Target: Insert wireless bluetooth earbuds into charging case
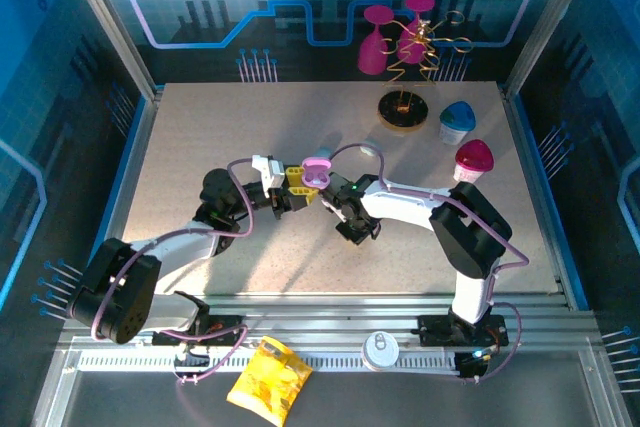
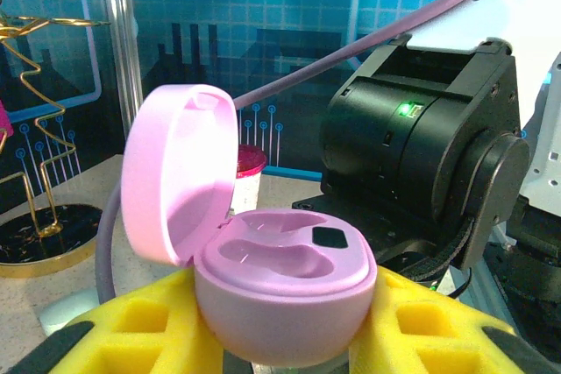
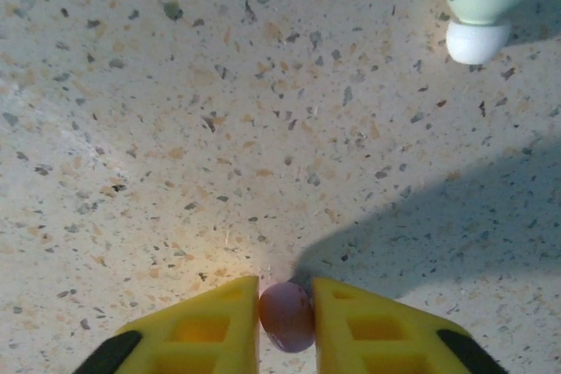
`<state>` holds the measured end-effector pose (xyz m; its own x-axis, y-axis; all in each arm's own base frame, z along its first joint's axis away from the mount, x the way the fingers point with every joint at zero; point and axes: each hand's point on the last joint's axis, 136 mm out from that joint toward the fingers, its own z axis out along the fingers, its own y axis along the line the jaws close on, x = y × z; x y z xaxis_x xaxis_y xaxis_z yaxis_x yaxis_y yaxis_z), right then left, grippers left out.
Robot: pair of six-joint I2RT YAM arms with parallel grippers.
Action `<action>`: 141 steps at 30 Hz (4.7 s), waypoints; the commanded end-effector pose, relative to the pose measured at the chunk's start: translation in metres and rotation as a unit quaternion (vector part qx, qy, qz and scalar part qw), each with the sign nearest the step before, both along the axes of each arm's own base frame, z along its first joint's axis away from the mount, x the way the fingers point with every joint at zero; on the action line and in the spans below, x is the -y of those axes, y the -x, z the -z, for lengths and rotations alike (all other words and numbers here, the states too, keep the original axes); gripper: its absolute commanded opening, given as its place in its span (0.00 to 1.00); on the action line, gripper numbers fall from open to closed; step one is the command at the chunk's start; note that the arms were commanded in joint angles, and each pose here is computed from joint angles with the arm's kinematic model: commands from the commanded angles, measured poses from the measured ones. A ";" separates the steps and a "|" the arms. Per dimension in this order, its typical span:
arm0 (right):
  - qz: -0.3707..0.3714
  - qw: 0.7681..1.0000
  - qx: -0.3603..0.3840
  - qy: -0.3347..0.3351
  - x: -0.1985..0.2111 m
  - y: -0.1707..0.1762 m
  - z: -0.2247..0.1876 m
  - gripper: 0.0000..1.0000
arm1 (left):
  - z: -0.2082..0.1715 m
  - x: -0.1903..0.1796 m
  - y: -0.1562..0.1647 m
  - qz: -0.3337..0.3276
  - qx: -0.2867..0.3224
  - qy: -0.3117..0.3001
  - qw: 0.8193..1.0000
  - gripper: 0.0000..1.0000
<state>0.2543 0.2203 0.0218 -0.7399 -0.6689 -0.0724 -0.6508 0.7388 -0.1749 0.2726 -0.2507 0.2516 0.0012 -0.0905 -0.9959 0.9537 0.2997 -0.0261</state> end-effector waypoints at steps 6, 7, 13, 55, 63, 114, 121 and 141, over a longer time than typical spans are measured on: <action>0.035 0.996 -0.006 -0.078 -0.004 -0.005 -0.023 0.17 | -0.004 -0.001 0.005 -0.004 0.023 -0.002 1.000 0.32; 0.043 0.994 -0.009 -0.100 -0.006 -0.006 -0.027 0.17 | -0.003 -0.001 0.005 -0.004 0.022 -0.002 1.000 0.32; 0.103 0.960 -0.060 -0.253 -0.014 -0.006 -0.054 0.16 | -0.004 0.000 0.004 -0.003 0.022 -0.002 1.000 0.32; 0.301 0.639 -0.316 -0.633 -0.026 -0.020 -0.110 0.09 | 0.011 -0.004 0.004 -0.018 0.028 -0.031 0.999 0.33; 0.290 0.632 -0.264 -0.668 -0.024 -0.027 -0.150 0.08 | 0.007 -0.010 -0.016 -0.077 0.055 -0.011 0.995 0.32; 0.157 0.725 -0.114 -0.661 -0.095 -0.052 -0.231 0.10 | 0.022 0.013 -0.053 -0.189 0.100 -0.033 0.976 0.32; 0.151 0.699 -0.102 -0.691 -0.097 -0.057 -0.241 0.10 | 0.023 0.013 -0.054 -0.189 0.098 -0.034 0.976 0.32; 0.166 0.763 -0.096 -0.617 -0.097 -0.049 -0.200 0.17 | 0.015 0.011 -0.053 -0.194 0.101 -0.026 0.975 0.32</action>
